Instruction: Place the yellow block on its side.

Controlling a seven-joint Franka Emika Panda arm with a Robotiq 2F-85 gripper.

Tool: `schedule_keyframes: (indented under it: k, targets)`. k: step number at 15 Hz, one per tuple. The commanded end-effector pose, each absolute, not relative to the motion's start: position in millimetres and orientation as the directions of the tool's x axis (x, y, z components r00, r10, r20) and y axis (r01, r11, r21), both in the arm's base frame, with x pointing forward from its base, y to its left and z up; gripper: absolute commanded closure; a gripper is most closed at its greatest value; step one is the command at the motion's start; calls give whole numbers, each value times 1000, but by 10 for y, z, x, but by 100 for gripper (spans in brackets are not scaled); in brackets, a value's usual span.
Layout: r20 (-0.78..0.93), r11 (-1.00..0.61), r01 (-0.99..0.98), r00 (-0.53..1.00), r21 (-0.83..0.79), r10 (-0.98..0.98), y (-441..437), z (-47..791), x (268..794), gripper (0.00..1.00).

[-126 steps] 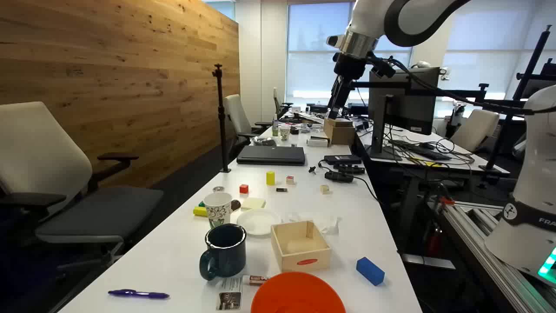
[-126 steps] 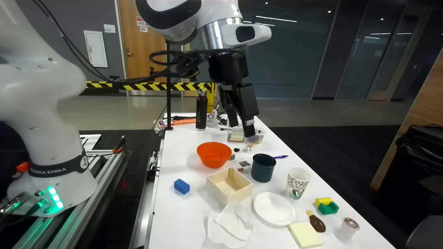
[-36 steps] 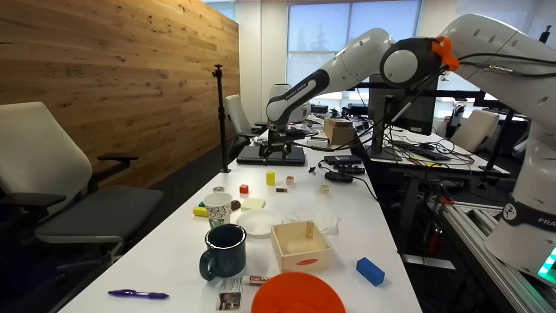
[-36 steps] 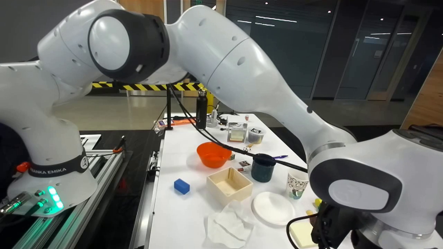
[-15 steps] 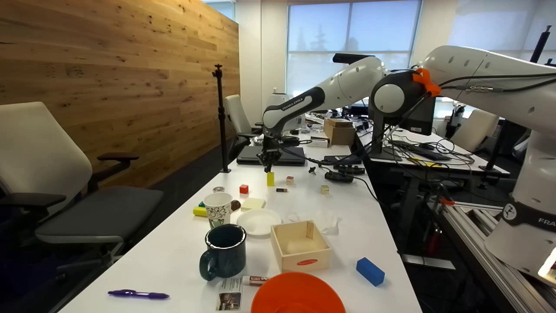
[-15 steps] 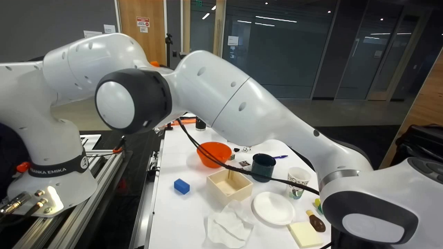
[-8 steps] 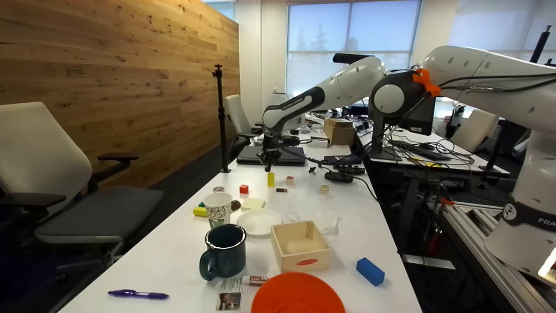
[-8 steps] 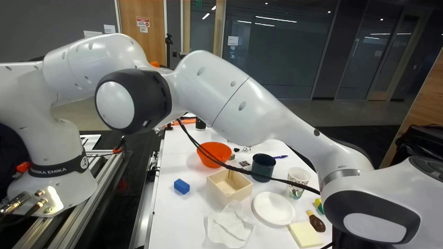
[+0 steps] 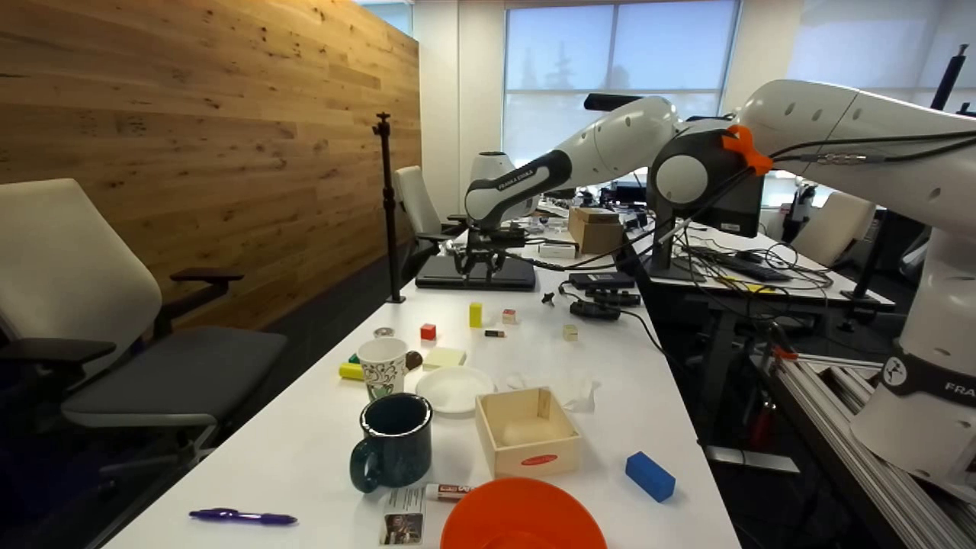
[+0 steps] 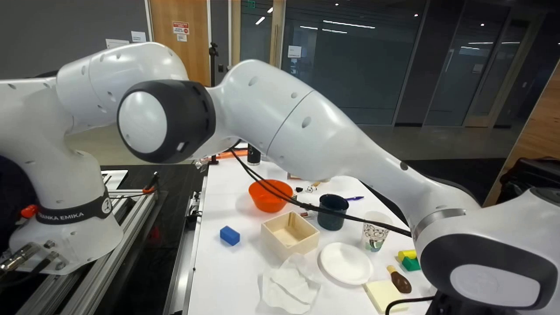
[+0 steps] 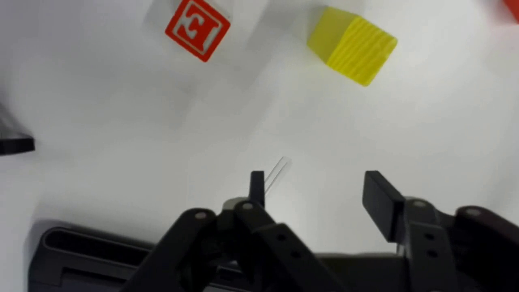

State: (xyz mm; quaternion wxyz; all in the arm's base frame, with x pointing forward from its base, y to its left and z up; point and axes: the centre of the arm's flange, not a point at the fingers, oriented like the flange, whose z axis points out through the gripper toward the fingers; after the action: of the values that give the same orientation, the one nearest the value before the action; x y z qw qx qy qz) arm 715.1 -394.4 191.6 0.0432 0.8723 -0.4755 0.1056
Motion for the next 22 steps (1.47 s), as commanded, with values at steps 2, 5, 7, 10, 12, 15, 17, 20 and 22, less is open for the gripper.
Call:
schedule_keyframes:
  k: [2, 5, 7, 10, 12, 15, 17, 20, 22]
  targets:
    - [187, -333, -943, 323, -25, -928, -3677, 1881, 7251, 0]
    - [157, -224, -975, 223, 13, -962, -3478, 1860, 7294, 0]
    - [153, -172, -984, 178, 50, -972, -3394, 1833, 7309, 0]
    - [165, -115, -990, 128, 84, -978, -3353, 1824, 7307, 0]
    - [144, -96, -992, 107, 83, -984, -3363, 1808, 7294, 0]
    - [121, -87, -993, 97, 83, -988, -3389, 1757, 7289, 0]
    - [120, -79, -993, 90, 90, -989, -3408, 1715, 7280, 26]
    - [113, -71, -993, 82, 98, -990, -3428, 1654, 7268, 50]
    - [106, -68, -993, 78, 97, -991, -3435, 1640, 7263, 62]
